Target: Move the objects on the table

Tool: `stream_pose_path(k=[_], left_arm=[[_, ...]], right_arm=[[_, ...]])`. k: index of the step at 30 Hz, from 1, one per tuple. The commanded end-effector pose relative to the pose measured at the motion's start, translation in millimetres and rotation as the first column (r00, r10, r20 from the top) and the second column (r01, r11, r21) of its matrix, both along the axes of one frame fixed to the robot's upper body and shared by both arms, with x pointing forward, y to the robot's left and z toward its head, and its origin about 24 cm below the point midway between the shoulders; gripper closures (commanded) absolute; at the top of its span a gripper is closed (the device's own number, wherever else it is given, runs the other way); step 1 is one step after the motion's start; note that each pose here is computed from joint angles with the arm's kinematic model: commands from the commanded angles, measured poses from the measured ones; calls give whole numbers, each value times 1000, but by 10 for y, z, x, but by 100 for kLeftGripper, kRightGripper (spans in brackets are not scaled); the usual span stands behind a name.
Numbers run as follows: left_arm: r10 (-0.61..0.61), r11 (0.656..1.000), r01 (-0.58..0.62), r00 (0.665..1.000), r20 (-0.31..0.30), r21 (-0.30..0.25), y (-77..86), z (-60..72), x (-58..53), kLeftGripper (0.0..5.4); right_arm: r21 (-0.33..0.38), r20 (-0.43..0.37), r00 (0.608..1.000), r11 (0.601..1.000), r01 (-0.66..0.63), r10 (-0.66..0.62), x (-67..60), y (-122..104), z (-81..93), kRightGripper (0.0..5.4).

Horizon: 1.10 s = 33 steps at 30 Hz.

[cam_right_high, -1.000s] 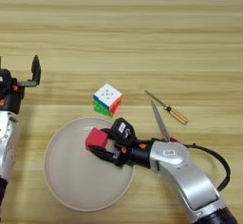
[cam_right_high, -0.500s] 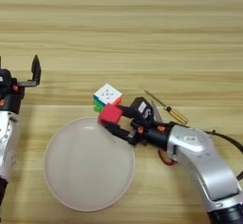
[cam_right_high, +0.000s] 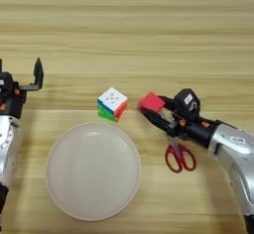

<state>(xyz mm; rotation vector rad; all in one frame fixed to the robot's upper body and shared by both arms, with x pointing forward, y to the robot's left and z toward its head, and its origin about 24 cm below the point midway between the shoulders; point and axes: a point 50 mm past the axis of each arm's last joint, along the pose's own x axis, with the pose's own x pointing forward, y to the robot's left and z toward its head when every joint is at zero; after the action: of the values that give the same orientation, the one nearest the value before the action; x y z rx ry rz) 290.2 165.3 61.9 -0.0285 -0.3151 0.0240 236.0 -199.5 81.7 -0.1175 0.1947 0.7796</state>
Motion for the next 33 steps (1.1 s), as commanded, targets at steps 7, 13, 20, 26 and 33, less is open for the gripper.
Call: stream_pose_path(k=[7, 13, 20, 26, 33], left_arm=[[1, 1000, -1, 1000, 16, 7, 12, 31, 16, 0], [3, 1000, -3, 1000, 15, 7, 17, 29, 14, 0], [3, 1000, -3, 1000, 15, 7, 19, 28, 14, 0], [3, 1000, -3, 1000, 15, 6, 18, 24, 15, 0], [3, 1000, -3, 1000, 15, 6, 15, 23, 18, 0]], right_arm=[[-22, -57, 998, 999, 28, -29, 59, 64, -258, 303], [-35, -73, 996, 999, 39, -41, 86, 75, -345, 303], [-43, -81, 996, 998, 36, -39, 95, 109, -397, 303], [-42, -76, 996, 998, 36, -39, 104, 117, -393, 241], [-28, -38, 999, 999, 33, -34, 117, 123, -304, 165]])
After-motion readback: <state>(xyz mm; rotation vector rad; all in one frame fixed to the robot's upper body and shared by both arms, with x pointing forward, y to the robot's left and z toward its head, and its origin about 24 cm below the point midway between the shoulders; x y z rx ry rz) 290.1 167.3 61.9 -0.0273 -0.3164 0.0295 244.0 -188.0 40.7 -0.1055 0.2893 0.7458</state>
